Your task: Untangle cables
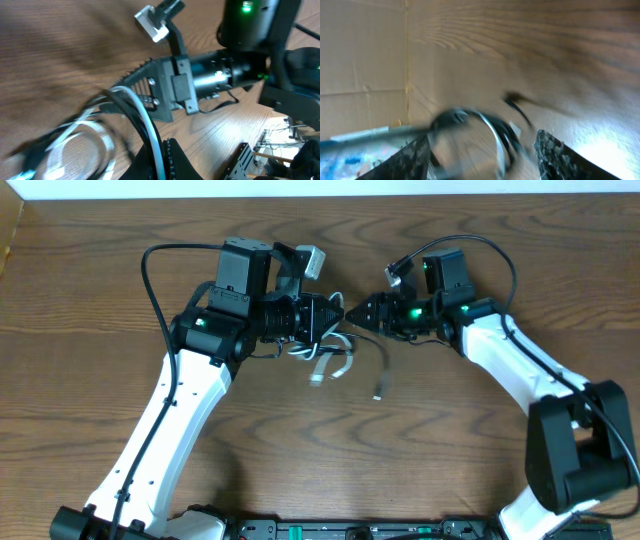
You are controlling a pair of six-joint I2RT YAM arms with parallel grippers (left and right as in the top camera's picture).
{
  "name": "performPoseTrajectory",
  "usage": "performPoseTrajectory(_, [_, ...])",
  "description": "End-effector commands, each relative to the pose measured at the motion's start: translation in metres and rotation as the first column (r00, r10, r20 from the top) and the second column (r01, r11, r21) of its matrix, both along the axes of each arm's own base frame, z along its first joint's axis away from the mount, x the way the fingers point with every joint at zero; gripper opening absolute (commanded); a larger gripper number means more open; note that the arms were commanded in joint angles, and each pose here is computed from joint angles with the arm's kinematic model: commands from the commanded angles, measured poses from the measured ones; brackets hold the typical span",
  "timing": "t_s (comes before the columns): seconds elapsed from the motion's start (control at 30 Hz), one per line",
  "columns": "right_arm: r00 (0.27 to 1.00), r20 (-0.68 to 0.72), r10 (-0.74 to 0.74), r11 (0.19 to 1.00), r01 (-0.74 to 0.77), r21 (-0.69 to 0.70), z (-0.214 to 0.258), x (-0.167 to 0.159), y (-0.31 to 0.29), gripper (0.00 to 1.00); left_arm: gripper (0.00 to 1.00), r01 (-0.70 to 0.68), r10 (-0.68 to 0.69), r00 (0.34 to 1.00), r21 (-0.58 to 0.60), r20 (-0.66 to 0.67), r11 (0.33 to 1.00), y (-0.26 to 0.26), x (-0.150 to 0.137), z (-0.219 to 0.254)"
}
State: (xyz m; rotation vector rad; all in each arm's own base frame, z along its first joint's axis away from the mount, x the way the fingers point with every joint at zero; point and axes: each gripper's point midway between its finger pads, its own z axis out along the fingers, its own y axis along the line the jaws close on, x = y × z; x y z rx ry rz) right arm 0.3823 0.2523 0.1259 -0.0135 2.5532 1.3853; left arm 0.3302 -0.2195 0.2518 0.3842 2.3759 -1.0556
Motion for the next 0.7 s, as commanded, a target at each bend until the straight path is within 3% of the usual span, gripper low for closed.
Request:
performPoseTrajectory(0.0, [0.993,-0.103,0.064,0.995,-0.055,0.089,-0.009,-0.009,0.016,0.57,0.07,0.013,-0.013,1.000,-0.011,-0.002,1.000,-0.002,-0.001,0.001])
performPoseTrajectory(0.07, [0.986,-0.142,0.088,0.995,-0.079,0.068,-0.022,-0.019,0.020,0.51,0.07,0.010,-0.010,1.000,-0.008,0.000,1.000,-0.002,0.000,0.001])
performPoseTrajectory(0.1, [0.977,-0.186,0.100,0.995,-0.098,0.018,-0.039,-0.031,0.020,0.42,0.07,0.010,-0.010,1.000,-0.007,0.000,1.000,-0.002,0.000,0.001])
performPoseTrajectory(0.23, [0.962,-0.258,0.091,0.991,-0.112,-0.068,-0.065,-0.046,0.017,0.33,0.07,0.010,-0.010,1.000,-0.008,0.000,1.000,-0.002,0.000,0.001])
performPoseTrajectory(0.5, [0.966,-0.224,0.130,0.990,-0.137,-0.015,-0.060,-0.043,0.027,0.44,0.07,0.010,-0.010,1.000,-0.009,0.004,1.000,-0.002,0.001,0.001])
performPoseTrajectory(0.67, [0.958,-0.229,0.173,0.985,-0.173,0.018,-0.056,-0.052,0.036,0.45,0.07,0.005,-0.005,1.000,-0.001,-0.004,1.000,-0.002,0.003,-0.004])
